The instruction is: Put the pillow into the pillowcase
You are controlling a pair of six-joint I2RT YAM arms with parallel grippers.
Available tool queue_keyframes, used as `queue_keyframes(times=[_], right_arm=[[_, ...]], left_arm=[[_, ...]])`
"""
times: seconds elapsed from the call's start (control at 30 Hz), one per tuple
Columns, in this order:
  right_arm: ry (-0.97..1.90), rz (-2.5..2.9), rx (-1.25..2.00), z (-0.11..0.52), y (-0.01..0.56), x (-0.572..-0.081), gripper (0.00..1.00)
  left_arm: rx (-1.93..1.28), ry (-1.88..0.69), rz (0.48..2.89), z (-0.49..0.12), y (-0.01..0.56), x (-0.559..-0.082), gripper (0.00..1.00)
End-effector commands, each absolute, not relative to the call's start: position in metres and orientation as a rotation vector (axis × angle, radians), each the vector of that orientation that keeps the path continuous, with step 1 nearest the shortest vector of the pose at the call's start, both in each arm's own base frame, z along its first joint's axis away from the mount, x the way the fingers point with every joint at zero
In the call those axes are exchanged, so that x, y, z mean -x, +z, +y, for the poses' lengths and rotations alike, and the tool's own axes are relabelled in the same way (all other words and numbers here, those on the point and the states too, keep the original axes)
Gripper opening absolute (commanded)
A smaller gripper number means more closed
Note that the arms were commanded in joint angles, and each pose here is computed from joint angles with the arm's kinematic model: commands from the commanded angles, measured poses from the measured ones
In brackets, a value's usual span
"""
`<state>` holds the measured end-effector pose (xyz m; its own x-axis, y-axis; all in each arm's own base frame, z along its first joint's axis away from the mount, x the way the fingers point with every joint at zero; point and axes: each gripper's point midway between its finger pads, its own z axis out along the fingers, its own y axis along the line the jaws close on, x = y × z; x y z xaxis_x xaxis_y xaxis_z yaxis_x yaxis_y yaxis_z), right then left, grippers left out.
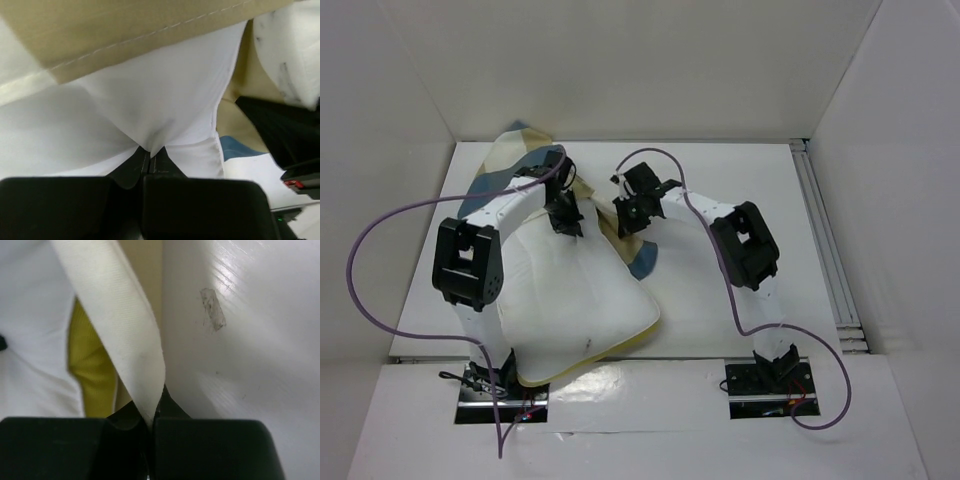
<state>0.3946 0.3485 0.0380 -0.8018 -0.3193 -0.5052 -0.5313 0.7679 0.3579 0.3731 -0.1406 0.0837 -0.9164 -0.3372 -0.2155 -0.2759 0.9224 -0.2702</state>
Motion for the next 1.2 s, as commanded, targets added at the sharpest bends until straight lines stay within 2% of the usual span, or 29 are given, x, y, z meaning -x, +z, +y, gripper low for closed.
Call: queue_keyframes(times=[0.0,0.2,0.27,0.43,0.63,0.73,0.93,1.03,1.17], right_arm=[[0.779,2.374,0.633,0.352,0.107,-0.402,0.0],[0.874,2.374,0.627,0.35,0.11,-0.394,0.0],[0.899,2.384,0.638,0.351,0.107,-0.389,0.0],[1.001,2.347,0.8,0.369,0.132,-0.332,0.0],[1.135,2.307,0.936,0.357,0.175,-0.251,0.0],[1.251,2.303,0.998,0.35,0.181,-0.216,0.0],[1.357,2.442,1.109,0.355,0.136,-0.142,0.0],[1.319,2.478,1.087,0.356,0.125,-0.132,0.0],[1.198,2.495,0.999,0.351,0.122,-0.145,0.0]], left_arm=[[0.446,-0.588,2.592,-0.162,0.138,-0.404,0.0],[0.42,-0.8,2.344,-0.175,0.238,-0.413,0.0],[0.425,-0.806,2.29,-0.175,0.256,-0.421,0.0],[0.525,-0.82,2.237,-0.163,0.271,-0.434,0.0],[0.566,-0.785,2.119,-0.153,0.313,-0.445,0.0],[0.64,-0.782,2.147,-0.155,0.295,-0.459,0.0],[0.74,-0.82,2.167,-0.183,0.263,-0.478,0.0],[0.739,-0.838,2.169,-0.199,0.26,-0.488,0.0],[0.708,-0.86,2.173,-0.221,0.261,-0.489,0.0]])
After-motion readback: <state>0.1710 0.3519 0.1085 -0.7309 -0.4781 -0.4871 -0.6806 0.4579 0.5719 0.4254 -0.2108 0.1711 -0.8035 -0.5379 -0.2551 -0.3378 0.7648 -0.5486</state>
